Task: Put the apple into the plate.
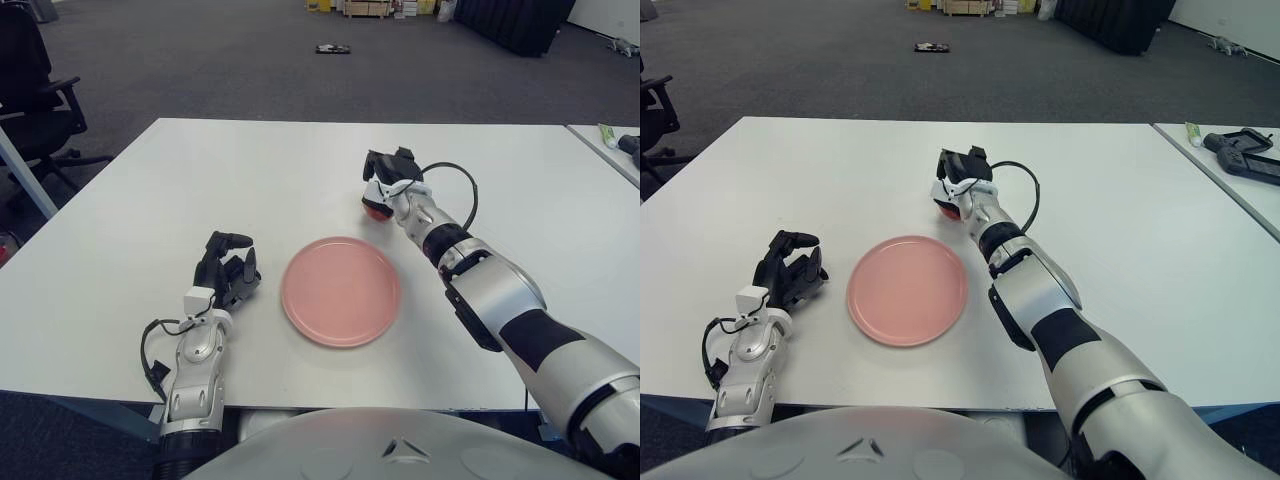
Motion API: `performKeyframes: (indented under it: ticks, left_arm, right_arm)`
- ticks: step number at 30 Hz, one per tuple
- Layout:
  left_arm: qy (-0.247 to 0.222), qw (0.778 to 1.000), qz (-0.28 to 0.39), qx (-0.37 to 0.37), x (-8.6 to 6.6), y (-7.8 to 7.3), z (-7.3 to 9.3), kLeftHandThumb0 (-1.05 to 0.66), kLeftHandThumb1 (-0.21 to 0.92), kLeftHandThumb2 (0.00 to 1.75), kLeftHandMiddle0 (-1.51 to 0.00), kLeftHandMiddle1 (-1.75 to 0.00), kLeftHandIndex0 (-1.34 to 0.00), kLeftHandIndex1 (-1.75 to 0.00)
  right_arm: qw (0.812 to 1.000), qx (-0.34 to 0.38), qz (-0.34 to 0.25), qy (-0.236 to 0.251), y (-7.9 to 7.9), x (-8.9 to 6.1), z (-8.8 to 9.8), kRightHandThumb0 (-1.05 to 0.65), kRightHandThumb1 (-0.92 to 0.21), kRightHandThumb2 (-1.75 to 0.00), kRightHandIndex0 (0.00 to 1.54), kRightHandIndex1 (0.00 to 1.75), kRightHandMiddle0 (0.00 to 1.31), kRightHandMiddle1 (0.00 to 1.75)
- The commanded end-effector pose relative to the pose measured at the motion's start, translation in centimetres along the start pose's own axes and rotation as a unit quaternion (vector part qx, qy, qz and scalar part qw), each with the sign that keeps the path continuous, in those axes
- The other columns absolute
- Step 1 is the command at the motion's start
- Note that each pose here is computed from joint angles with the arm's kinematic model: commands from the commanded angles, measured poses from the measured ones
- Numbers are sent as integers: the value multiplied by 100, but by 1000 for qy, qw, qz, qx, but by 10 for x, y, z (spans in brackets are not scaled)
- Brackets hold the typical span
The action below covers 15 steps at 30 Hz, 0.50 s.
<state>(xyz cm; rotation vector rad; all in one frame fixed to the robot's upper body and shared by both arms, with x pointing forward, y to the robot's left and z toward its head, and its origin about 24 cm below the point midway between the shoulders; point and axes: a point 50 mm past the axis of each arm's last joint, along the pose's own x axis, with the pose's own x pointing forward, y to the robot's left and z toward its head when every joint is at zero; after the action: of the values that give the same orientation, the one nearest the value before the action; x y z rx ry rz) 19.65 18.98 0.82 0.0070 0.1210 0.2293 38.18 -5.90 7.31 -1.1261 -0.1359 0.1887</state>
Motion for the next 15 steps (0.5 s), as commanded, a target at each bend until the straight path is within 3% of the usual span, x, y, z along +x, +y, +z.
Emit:
performKeyframes:
  ticks: [1, 10, 15]
  left_arm:
    - [-15, 1000, -5, -2, 3, -1, 4, -37, 75, 78, -80, -175, -30, -175]
    - [-19, 1000, -10, 1, 3, -1, 3, -37, 73, 79, -80, -175, -31, -175]
    - [-17, 1000, -9, -1, 4, -2, 2, -37, 73, 80, -81, -175, -31, -175]
  right_arm:
    - [999, 21, -34, -23, -19, 8, 12, 0, -6, -162, 81, 174, 57, 175]
    - [993, 60, -68, -74, -36, 6, 22, 0, 0, -169, 86, 175, 62, 175]
    - [980, 100, -96, -141, -42, -11, 30, 0, 0, -169, 85, 174, 61, 175]
